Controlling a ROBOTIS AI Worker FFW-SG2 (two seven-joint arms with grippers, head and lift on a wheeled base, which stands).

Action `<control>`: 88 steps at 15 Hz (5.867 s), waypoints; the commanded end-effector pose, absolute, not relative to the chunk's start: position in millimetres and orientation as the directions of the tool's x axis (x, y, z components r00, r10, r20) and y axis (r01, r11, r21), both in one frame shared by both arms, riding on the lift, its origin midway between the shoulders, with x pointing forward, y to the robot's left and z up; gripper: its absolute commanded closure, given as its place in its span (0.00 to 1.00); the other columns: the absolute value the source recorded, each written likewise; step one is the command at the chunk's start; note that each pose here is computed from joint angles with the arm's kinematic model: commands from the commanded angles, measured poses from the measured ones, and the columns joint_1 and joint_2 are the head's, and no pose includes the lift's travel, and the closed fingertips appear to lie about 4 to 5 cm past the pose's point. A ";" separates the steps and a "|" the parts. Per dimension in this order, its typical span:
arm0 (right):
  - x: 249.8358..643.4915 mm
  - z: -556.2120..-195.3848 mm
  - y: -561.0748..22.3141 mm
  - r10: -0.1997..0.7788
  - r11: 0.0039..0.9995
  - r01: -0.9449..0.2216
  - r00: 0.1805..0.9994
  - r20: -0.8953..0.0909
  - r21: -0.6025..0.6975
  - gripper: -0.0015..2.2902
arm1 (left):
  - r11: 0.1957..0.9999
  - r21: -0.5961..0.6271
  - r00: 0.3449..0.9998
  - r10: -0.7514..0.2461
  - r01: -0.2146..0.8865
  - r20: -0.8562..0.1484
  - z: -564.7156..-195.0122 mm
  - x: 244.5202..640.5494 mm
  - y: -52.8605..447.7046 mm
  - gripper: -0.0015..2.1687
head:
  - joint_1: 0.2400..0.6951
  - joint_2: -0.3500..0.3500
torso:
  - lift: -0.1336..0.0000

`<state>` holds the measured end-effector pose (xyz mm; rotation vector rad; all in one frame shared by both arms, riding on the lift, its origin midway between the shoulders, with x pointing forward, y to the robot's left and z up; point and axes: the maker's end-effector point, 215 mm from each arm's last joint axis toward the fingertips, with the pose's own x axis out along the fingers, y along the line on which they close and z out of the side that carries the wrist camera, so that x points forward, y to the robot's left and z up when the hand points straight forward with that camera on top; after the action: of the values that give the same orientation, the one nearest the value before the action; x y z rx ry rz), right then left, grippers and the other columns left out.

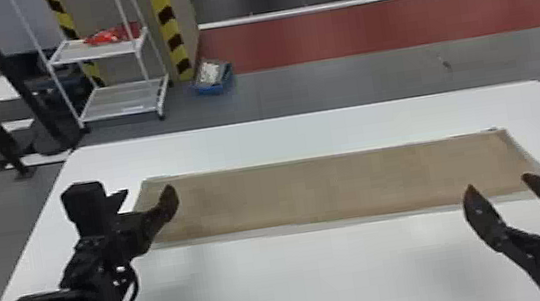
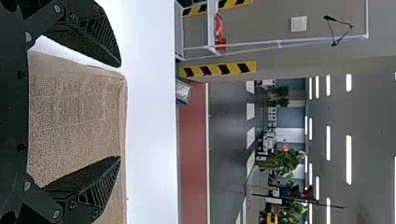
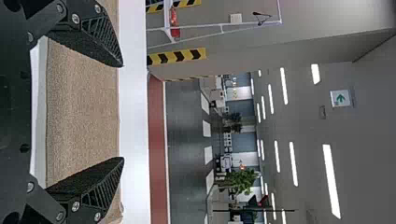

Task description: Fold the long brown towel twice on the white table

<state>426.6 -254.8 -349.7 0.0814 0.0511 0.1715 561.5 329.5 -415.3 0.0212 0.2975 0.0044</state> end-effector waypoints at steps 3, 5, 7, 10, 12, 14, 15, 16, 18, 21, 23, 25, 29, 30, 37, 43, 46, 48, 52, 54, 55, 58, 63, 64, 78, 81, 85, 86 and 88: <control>425.2 -350.8 -253.4 0.176 0.981 -0.172 0.983 -0.044 0.086 0.09 | 1.000 0.024 0.939 0.021 -0.013 -0.343 -434.3 566.7 341.1 0.10 | 1.00 0.63 | 0.08; 425.7 -350.2 -252.5 0.178 0.981 -0.173 0.983 -0.043 0.086 0.09 | 0.999 0.028 0.934 0.038 -0.030 -0.356 -440.3 566.4 353.7 0.10 | 1.00 0.63 | 0.08; 425.4 -352.7 -252.7 0.177 0.981 -0.173 0.983 -0.048 0.089 0.09 | 0.999 0.018 0.932 0.043 -0.039 -0.360 -442.8 567.5 360.8 0.10 | 1.00 0.65 | 0.08; 425.1 -354.2 -253.2 0.176 0.981 -0.171 0.983 -0.049 0.091 0.09 | 0.999 0.024 0.925 0.051 -0.045 -0.376 -450.1 569.7 368.9 0.14 | 1.00 0.67 | 0.08; 424.5 -355.7 -253.3 0.176 0.981 -0.171 0.983 -0.052 0.092 0.09 | 0.999 0.017 0.922 0.038 -0.034 -0.384 -454.5 570.8 367.3 0.14 | 1.00 0.68 | 0.08; 424.0 -356.1 -254.3 0.175 0.981 -0.170 0.983 -0.054 0.091 0.09 | 0.999 0.026 0.920 0.044 -0.037 -0.390 -455.5 572.8 372.0 0.14 | 1.00 0.68 | 0.08; 423.5 -355.9 -254.4 0.175 0.981 -0.170 0.983 -0.052 0.091 0.09 | 0.999 0.031 0.919 0.047 -0.038 -0.391 -455.3 573.0 375.2 0.16 | 1.00 0.68 | 0.08; 423.5 -355.8 -254.4 0.175 0.981 -0.170 0.983 -0.052 0.092 0.09 | 0.999 0.034 0.920 0.047 -0.037 -0.389 -453.2 573.7 378.0 0.16 | 1.00 0.68 | 0.08; 422.9 -356.5 -254.4 0.175 0.981 -0.170 0.983 -0.054 0.091 0.09 | 0.999 0.036 0.910 0.048 -0.037 -0.412 -459.4 571.0 380.1 0.19 | 1.00 0.69 | 0.08; 423.4 -356.1 -252.7 0.178 0.981 -0.173 0.983 -0.053 0.091 0.09 | 1.000 0.026 0.894 0.027 -0.017 -0.448 -467.8 568.6 375.8 0.19 | 1.00 0.70 | 0.08; 422.9 -356.7 -252.7 0.178 0.981 -0.172 0.983 -0.054 0.093 0.09 | 1.000 0.026 0.892 0.021 -0.011 -0.452 -468.5 568.4 375.3 0.19 | 1.00 0.69 | 0.08; 422.9 -356.7 -252.7 0.178 0.981 -0.172 0.983 -0.054 0.093 0.09 | 1.000 0.012 0.893 0.004 0.002 -0.450 -467.5 568.8 371.8 0.30 | 1.00 0.69 | 0.08; 422.9 -356.6 -252.7 0.178 0.981 -0.172 0.983 -0.053 0.094 0.09 | 1.000 0.012 0.907 -0.011 0.018 -0.420 -451.0 568.3 366.0 0.76 | 1.00 0.69 | 0.08; 423.0 -355.8 -252.6 0.178 0.980 -0.173 0.983 -0.052 0.094 0.09 | 1.000 0.013 0.916 -0.010 0.017 -0.400 -441.4 565.5 364.3 0.80 | 1.00 0.69 | 0.08; 433.4 -349.9 -255.5 0.176 0.982 -0.172 0.983 -0.046 0.077 0.09 | 0.996 -0.042 0.937 -0.086 0.076 -0.339 -349.8 544.9 311.9 0.80 | 1.00 0.65 | 0.08; 489.4 -363.4 -247.1 0.194 0.981 -0.192 0.979 -0.057 0.027 0.13 | 0.935 -0.257 0.903 -0.315 0.243 -0.293 -273.0 521.5 227.6 0.80 | 1.00 0.52 | 0.08; 508.2 -371.6 -218.3 0.237 0.971 -0.237 0.969 -0.063 0.016 0.22 | 0.893 -0.341 0.885 -0.389 0.294 -0.256 -221.2 516.2 209.1 0.80 | 1.00 0.48 | 0.08; 518.9 -378.0 -187.0 0.312 0.950 -0.313 0.946 -0.084 0.000 0.50 | 0.854 -0.387 0.874 -0.445 0.348 -0.196 -187.4 514.9 197.9 0.80 | 1.00 0.48 | 0.08; 532.1 -408.4 -103.5 0.455 0.887 -0.462 0.873 -0.179 0.004 0.85 | 0.844 -0.379 0.875 -0.461 0.380 -0.148 -153.5 515.5 189.1 0.80 | 0.97 0.56 | 0.08; 532.1 -419.3 -58.2 0.516 0.851 -0.524 0.832 -0.203 0.014 0.85 | 0.853 -0.352 0.880 -0.455 0.385 -0.139 -145.8 512.4 182.6 0.80 | 0.96 0.60 | 0.08; 530.3 -421.4 -42.2 0.534 0.840 -0.543 0.820 -0.209 0.017 0.85 | 0.860 -0.338 0.883 -0.448 0.382 -0.143 -144.9 511.5 180.1 0.80 | 0.96 0.62 | 0.08; 535.3 -432.6 -18.5 0.545 0.831 -0.555 0.798 -0.257 0.040 0.85 | 0.860 -0.324 0.880 -0.455 0.394 -0.137 -140.9 506.8 174.7 0.80 | 0.96 0.71 | 0.08; 531.2 -431.3 27.4 0.659 0.749 -0.648 0.705 -0.264 0.138 0.85 | 0.862 -0.316 0.880 -0.455 0.397 -0.136 -139.8 504.7 174.0 0.80 | 0.98 0.76 | 0.08; 529.8 -425.5 36.4 0.680 0.731 -0.663 0.690 -0.248 0.159 0.85 | 0.871 -0.306 0.884 -0.442 0.384 -0.149 -144.8 506.1 177.5 0.80 | 0.98 0.78 | 0.08; 505.4 -391.4 79.2 0.821 0.568 -0.771 0.554 -0.137 0.287 0.84 | 0.882 -0.290 0.889 -0.427 0.370 -0.165 -152.0 512.6 171.8 0.80 | 0.96 0.90 | 0.08; 509.1 -371.7 14.7 0.746 0.661 -0.722 0.660 -0.082 0.202 0.36 | 0.891 -0.265 0.882 -0.424 0.368 -0.204 -170.8 512.3 156.4 0.80 | 0.93 0.86 | 0.08; 522.7 -373.1 -119.9 0.524 0.850 -0.512 0.847 -0.095 0.126 0.00 | 0.904 -0.217 0.869 -0.418 0.369 -0.266 -206.7 514.8 108.3 0.80 | 0.96 0.69 | 0.08; 524.4 -370.2 -154.7 0.450 0.890 -0.441 0.890 -0.071 0.116 0.01 | 0.911 -0.195 0.874 -0.405 0.363 -0.267 -212.5 518.5 98.8 0.80 | 0.97 0.63 | 0.08; 517.3 -361.3 -226.8 0.321 0.943 -0.318 0.947 -0.011 0.100 0.02 | 0.923 -0.158 0.883 -0.383 0.352 -0.269 -226.3 524.1 72.7 0.80 | 0.99 0.44 | 0.08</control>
<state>524.5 -180.1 -366.4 0.0972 0.0702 0.4103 521.7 92.9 -218.0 -0.1272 0.3084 -0.3827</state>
